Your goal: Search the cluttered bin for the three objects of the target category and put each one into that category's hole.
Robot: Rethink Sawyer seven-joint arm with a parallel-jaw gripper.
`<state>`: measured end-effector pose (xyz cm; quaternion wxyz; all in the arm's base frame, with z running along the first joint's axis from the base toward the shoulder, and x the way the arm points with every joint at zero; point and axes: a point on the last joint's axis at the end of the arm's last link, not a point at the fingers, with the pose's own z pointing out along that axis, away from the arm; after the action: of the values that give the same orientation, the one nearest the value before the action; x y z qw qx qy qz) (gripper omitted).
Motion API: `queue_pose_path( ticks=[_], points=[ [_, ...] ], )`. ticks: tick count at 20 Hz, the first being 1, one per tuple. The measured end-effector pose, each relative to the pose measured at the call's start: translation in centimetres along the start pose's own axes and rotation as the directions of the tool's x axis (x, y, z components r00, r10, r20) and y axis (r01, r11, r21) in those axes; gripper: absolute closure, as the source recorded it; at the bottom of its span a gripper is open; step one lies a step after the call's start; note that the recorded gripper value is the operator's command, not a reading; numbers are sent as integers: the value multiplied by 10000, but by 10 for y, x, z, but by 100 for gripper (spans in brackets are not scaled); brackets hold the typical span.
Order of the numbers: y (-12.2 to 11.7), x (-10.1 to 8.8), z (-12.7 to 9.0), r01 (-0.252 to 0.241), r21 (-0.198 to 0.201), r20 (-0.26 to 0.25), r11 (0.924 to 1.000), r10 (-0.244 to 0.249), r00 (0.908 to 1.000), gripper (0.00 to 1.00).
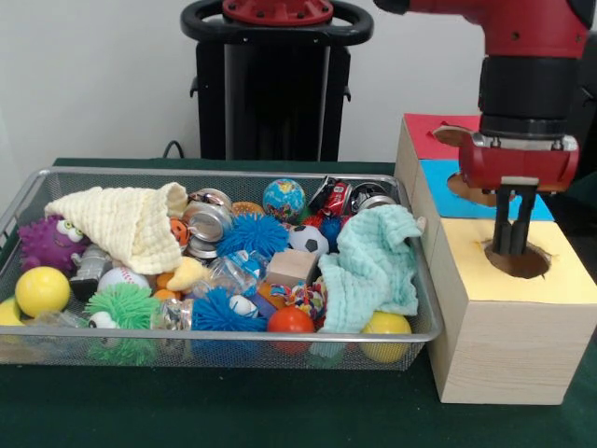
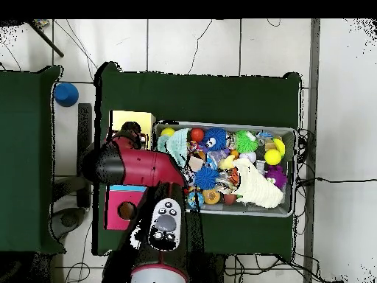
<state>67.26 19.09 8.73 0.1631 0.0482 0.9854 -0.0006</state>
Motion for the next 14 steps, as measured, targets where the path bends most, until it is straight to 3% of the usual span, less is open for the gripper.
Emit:
queue_pose_path(
  ticks=[7,14],
  points=[
    [-30,-24,-49,-584,-115,-101,9982,583,9982,100],
    [-44,-39,-83,-870,-254,-96,9959,868,9962,100]
  ],
)
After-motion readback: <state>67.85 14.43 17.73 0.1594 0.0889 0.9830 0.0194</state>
